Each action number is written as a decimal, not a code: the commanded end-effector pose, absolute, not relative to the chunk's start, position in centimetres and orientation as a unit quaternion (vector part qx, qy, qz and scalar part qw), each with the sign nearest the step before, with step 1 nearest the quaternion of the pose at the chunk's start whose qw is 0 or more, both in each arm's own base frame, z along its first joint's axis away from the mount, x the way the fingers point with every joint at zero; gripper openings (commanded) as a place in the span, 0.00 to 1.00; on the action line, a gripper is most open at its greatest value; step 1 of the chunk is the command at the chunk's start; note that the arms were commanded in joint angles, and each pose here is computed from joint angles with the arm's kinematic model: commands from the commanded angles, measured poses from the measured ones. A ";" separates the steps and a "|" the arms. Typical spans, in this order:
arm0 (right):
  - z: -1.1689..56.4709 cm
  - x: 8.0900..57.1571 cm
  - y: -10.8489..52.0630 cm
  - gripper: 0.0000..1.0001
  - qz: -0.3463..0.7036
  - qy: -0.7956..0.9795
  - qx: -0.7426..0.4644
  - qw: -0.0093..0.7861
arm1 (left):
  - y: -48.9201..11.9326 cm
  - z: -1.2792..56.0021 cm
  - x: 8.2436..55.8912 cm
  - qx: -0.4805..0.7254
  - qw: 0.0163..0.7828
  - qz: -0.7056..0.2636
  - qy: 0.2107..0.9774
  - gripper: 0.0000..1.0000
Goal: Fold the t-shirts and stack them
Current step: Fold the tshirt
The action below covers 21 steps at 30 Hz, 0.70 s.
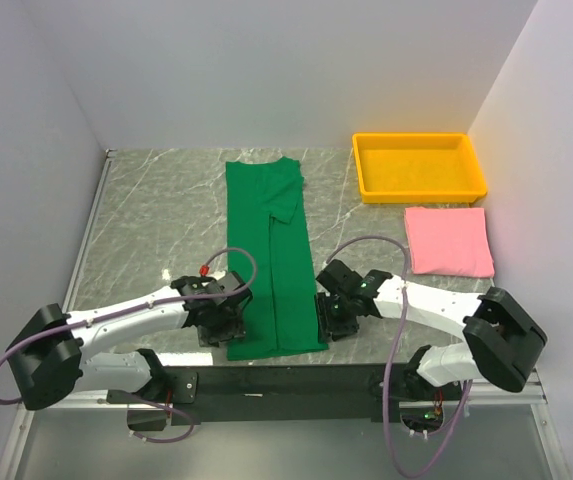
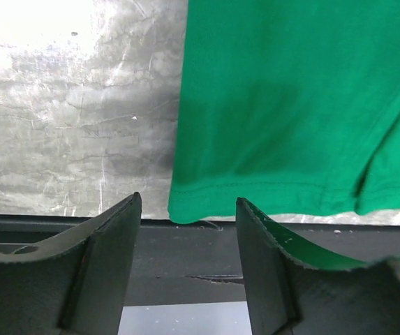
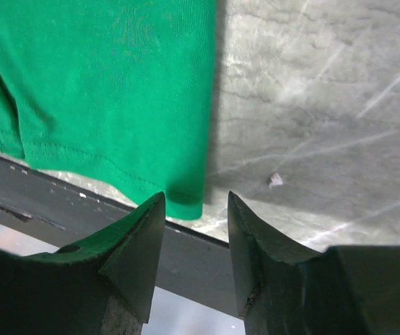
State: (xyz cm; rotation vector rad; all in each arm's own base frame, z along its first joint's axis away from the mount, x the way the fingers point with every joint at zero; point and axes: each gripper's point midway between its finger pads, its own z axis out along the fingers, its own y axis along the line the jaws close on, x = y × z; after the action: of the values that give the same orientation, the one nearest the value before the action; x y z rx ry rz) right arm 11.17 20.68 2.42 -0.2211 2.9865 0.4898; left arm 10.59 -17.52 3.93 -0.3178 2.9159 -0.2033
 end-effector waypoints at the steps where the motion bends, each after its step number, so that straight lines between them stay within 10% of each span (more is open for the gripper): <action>1: 1.8 11.9 21.7 0.47 0.165 0.983 -0.052 0.067 | -18.2 3.9 11.0 -0.114 0.110 -0.069 0.985 0.61; 21: -0.4 9.2 20.3 0.30 0.084 0.994 -0.067 0.030 | -18.8 2.5 9.9 -0.087 0.076 -0.065 0.991 0.62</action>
State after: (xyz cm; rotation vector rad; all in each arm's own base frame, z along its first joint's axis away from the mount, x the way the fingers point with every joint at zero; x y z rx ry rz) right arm 10.06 22.42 1.22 -0.2106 3.0224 0.4206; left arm 10.10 -18.29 2.72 -0.2842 2.9532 -0.1755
